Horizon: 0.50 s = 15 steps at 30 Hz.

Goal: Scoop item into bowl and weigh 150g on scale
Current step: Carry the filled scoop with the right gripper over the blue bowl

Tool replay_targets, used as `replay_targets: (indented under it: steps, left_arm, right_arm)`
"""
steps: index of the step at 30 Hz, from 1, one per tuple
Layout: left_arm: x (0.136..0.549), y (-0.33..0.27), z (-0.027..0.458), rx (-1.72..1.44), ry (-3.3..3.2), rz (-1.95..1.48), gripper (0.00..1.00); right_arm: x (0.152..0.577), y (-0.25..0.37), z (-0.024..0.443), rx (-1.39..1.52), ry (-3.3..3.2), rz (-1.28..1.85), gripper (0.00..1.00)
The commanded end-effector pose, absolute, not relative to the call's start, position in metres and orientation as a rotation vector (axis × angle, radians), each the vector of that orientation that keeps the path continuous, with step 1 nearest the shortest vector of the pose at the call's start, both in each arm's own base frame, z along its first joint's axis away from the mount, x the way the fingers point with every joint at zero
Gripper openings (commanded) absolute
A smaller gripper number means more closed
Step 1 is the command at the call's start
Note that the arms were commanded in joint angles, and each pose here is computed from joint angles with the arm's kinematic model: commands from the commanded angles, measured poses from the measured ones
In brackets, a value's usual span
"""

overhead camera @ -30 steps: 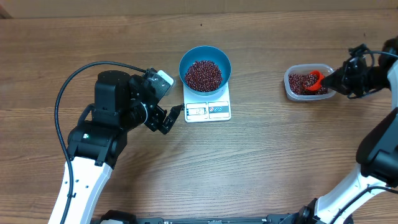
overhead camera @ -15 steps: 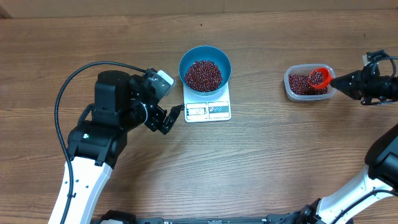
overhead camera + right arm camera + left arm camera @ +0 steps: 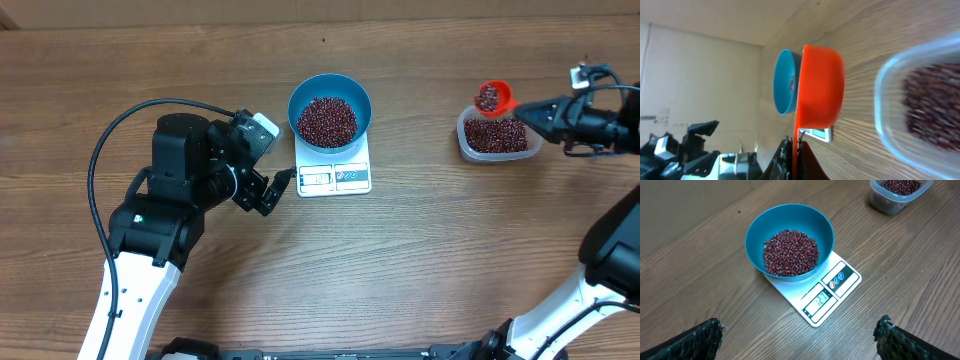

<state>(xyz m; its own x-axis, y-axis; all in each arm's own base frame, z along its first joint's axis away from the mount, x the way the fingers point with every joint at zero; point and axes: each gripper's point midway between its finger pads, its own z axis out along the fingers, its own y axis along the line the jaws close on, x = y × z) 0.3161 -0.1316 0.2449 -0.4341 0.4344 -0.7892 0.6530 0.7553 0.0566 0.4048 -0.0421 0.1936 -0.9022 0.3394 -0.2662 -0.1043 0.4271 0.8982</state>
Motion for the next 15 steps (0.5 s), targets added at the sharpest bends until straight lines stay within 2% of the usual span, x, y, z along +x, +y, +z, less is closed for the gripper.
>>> replay_targets:
  steps: [1,5,15]
  left_arm:
    - [0.316,-0.132,0.244,0.8,2.101,-0.345,1.0]
    - [0.316,-0.132,0.244,0.801,2.101,-0.345,1.0]
    - [0.316,-0.132,0.244,0.8,2.101,-0.345,1.0]
  right_arm:
    - [0.411,-0.008,0.202,0.114,2.215,1.59,0.04]
    - [0.419,0.046,0.212,-0.036,2.186,1.69,0.04]
    - [0.434,0.149,0.209,-0.153,2.307,1.778,0.04]
